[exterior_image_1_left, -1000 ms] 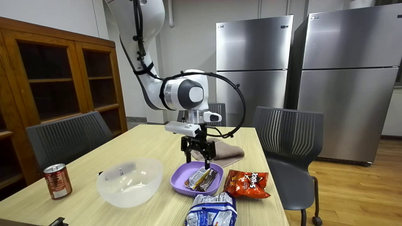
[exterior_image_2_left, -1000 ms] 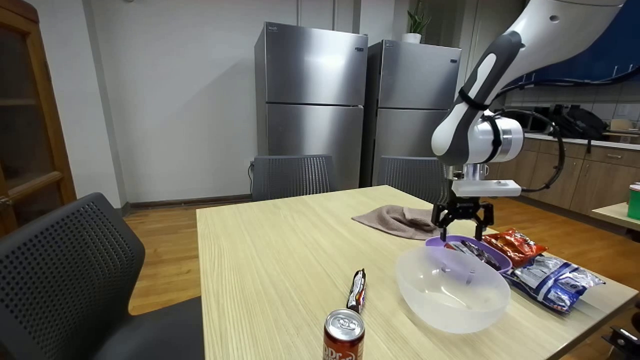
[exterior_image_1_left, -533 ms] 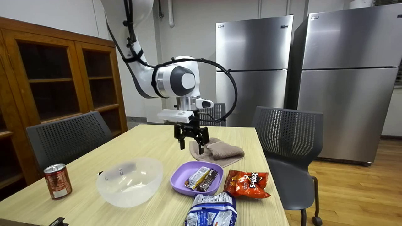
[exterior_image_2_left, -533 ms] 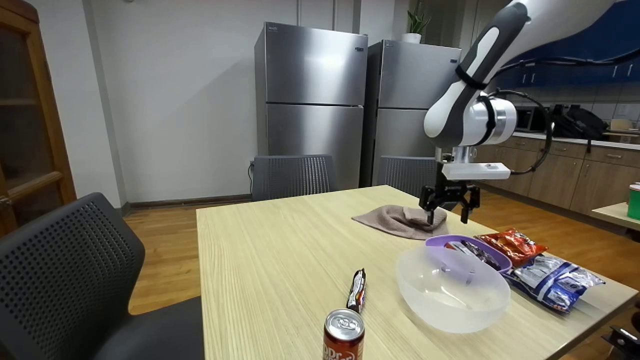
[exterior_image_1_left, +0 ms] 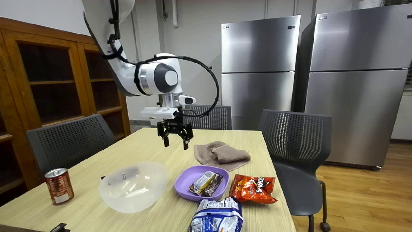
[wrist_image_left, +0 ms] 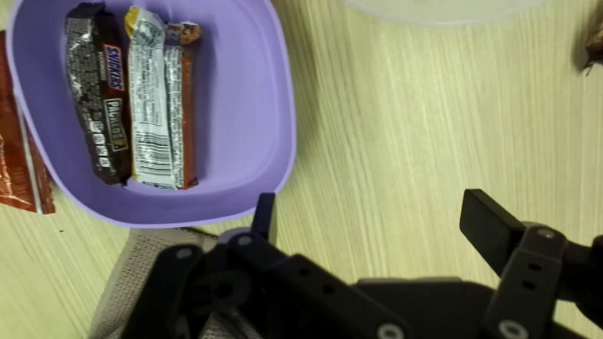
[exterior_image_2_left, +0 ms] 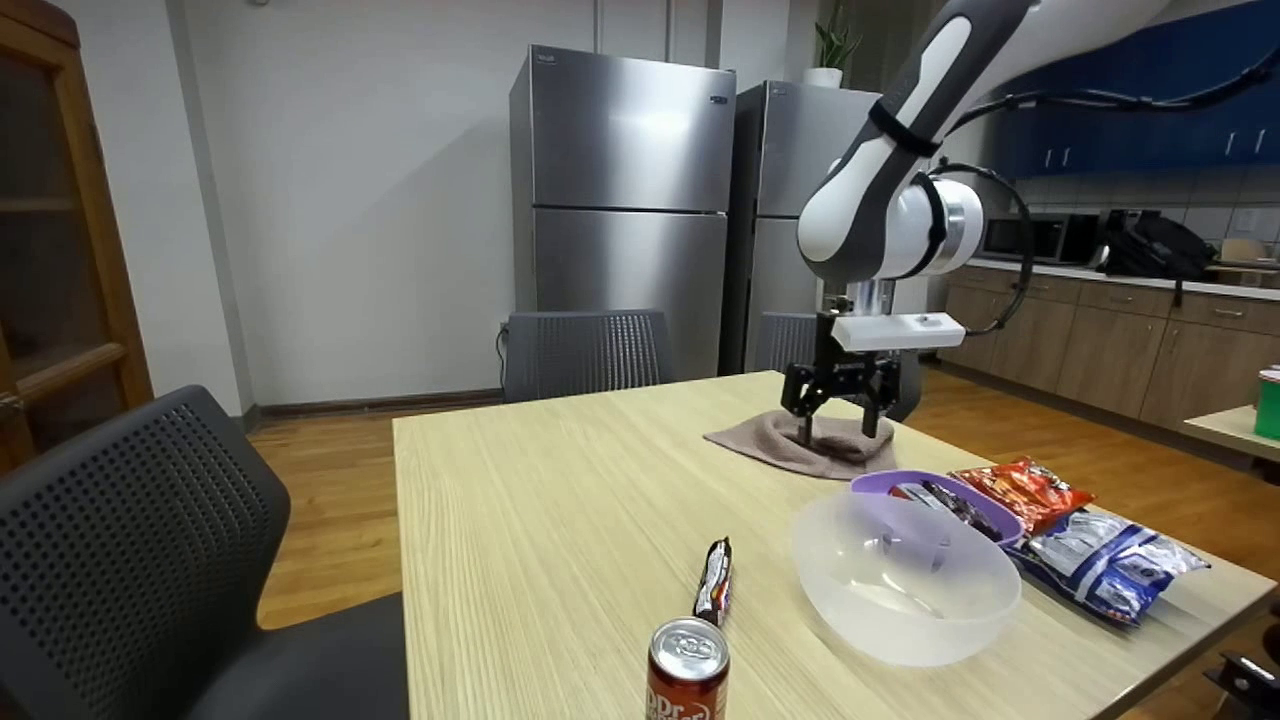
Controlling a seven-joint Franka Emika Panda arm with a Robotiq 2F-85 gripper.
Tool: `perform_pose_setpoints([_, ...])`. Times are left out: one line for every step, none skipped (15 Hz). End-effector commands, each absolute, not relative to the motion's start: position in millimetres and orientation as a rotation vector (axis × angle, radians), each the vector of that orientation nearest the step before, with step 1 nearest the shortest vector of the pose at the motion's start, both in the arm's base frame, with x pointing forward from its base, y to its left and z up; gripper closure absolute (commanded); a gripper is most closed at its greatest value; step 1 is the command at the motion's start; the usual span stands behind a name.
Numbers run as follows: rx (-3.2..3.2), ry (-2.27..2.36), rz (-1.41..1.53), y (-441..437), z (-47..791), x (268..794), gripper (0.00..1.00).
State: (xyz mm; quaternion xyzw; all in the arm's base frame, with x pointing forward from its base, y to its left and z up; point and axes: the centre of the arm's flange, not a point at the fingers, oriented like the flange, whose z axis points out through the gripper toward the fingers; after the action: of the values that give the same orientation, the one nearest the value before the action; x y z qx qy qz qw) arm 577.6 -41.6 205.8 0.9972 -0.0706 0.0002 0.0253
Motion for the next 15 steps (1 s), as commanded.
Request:
perform_pose_setpoints([3.086, -0.178, 0.037, -1.5, 216.1, 572.1, 0.00])
perform_pose_setpoints([3.093, -0.179, 0.026, 10.2, 216.6, 572.0, 0.00])
perform_pose_setpoints([3.096, -0.187, 0.016, 19.9, 216.9, 570.9, 0.00])
perform_pose_setpoints([3.102, -0.195, 0.004, 31.2, 217.9, 569.7, 0.00])
perform_pose_setpoints([3.106, -0.215, -0.003, 41.8, 218.4, 568.5, 0.00])
perform_pose_setpoints([3.109, -0.233, -0.016, 51.9, 218.8, 567.4, 0.00])
perform_pose_setpoints([3.114, -0.242, -0.021, 62.7, 218.9, 565.9, 0.00])
perform_pose_setpoints([3.117, -0.248, -0.021, 72.3, 218.4, 564.1, 0.00])
perform_pose_setpoints([3.119, -0.259, -0.023, 82.0, 217.5, 562.6, 0.00])
perform_pose_setpoints([3.121, -0.285, -0.023, 91.6, 216.4, 561.1, 0.00])
perform_pose_setpoints([3.123, -0.302, -0.029, 101.1, 219.4, 557.4, 0.00])
perform_pose_setpoints([3.121, -0.323, -0.030, 109.6, 219.2, 555.8, 0.00])
perform_pose_setpoints([3.120, -0.344, -0.041, 118.8, 219.6, 554.0, 0.00])
perform_pose_setpoints([3.115, -0.382, -0.057, 128.3, 219.6, 553.1, 0.00])
perform_pose_setpoints([3.112, -0.416, -0.071, 135.9, 220.5, 551.6, 0.00])
